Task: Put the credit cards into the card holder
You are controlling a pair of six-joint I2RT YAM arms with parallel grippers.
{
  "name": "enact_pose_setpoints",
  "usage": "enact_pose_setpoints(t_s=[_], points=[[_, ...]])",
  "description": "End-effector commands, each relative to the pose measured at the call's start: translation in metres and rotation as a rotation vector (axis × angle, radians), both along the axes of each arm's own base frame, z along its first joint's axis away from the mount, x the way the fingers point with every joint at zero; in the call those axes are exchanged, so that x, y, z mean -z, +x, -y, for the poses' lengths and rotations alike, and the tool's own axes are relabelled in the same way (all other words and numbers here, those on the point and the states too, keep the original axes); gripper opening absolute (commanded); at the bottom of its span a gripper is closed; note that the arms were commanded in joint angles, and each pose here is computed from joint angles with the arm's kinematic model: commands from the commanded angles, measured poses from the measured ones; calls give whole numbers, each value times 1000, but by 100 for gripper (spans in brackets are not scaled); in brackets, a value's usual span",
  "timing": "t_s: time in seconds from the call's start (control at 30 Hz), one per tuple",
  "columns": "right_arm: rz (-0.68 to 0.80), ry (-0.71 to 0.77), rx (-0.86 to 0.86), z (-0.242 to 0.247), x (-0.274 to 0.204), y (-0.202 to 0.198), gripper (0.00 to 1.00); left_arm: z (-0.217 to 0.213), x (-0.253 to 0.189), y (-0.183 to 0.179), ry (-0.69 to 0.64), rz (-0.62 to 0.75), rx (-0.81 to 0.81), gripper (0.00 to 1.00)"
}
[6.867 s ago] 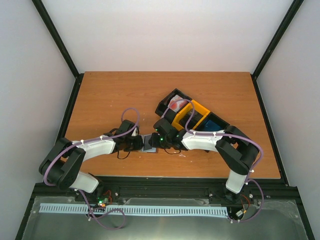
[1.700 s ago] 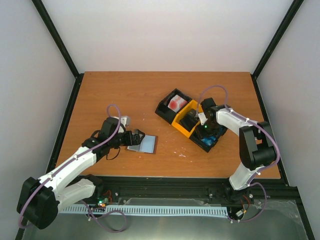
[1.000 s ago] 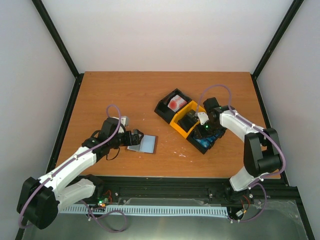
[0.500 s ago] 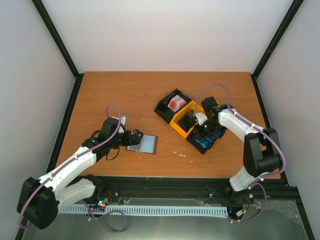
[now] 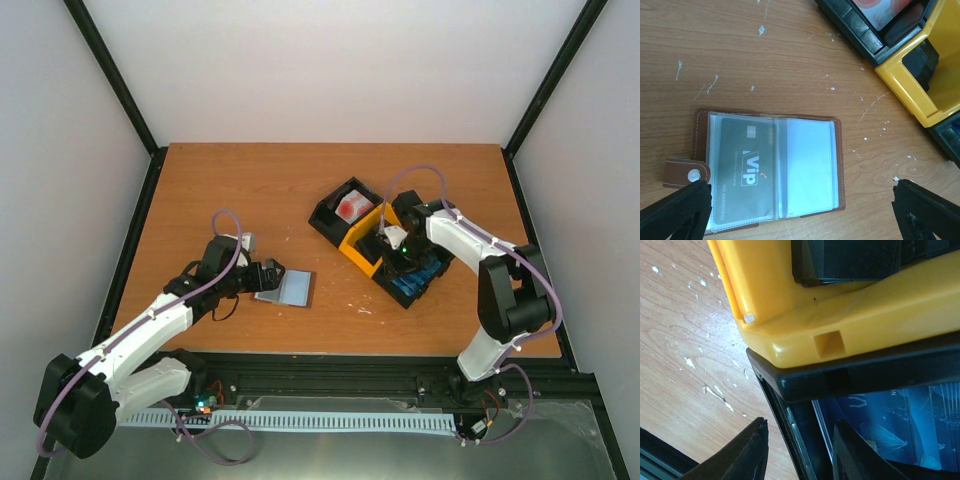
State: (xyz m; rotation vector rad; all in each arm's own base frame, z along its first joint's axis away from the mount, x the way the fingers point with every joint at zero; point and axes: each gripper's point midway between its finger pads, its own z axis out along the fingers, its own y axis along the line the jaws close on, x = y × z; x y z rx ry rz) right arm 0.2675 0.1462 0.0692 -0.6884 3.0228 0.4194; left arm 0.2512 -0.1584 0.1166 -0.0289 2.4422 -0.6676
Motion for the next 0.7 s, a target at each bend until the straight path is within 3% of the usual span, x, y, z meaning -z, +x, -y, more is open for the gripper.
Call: enact_pose_setpoints(t_s=[0.0, 0.47, 0.67], points=[[-40, -54, -38, 1, 3, -6, 34, -1, -17, 9, -12, 38, -25, 100], [-55, -105, -99, 0, 4, -7, 31, -4, -16, 10, -4, 36, -36, 100], [-58, -123, -121, -3, 13, -5, 21, -4, -16, 11, -2, 37, -38, 100]])
